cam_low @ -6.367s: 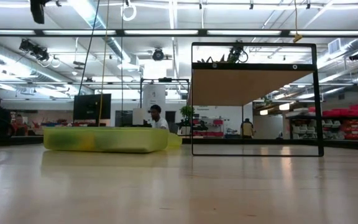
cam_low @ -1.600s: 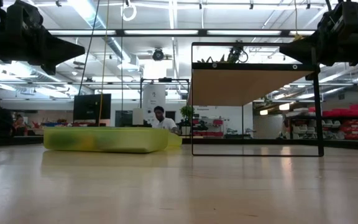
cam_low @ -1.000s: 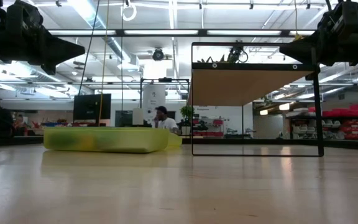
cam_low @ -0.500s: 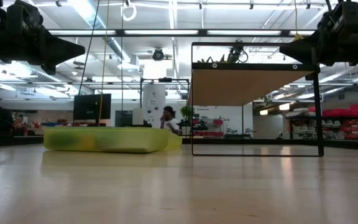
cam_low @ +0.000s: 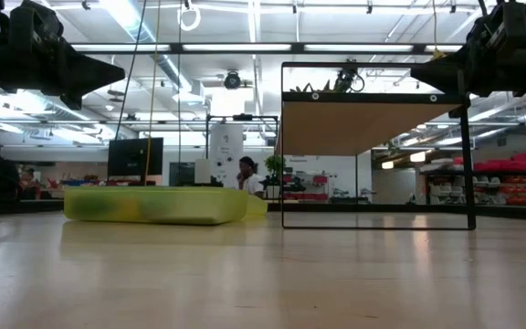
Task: Pack school essentials
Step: Return to Home Position
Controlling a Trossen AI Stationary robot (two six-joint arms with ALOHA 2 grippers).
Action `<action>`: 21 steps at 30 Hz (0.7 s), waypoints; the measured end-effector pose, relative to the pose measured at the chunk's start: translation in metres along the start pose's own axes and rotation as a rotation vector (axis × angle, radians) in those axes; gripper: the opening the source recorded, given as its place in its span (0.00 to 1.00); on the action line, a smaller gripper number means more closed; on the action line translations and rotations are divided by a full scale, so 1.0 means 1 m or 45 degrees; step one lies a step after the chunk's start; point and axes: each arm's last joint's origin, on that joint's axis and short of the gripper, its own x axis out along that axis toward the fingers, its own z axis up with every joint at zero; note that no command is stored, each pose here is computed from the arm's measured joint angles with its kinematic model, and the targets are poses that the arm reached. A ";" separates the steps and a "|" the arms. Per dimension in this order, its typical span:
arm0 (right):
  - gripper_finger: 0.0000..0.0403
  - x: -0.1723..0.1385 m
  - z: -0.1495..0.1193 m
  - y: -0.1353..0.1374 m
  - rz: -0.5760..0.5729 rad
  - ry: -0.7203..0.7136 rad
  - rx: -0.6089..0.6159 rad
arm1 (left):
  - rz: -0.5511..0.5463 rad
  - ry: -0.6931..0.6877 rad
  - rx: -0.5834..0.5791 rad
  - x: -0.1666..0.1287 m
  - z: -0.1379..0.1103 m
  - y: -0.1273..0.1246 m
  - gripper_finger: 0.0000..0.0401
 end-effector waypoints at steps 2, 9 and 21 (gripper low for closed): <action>0.06 0.000 0.000 0.000 0.000 0.000 0.000 | 0.000 0.000 0.000 0.000 0.000 0.000 0.09; 0.06 0.000 0.000 0.000 0.000 0.000 0.000 | 0.000 0.000 0.000 0.000 0.000 0.000 0.07; 0.06 0.000 0.000 0.000 0.001 0.000 0.000 | 0.000 0.000 0.000 0.000 0.000 0.000 0.09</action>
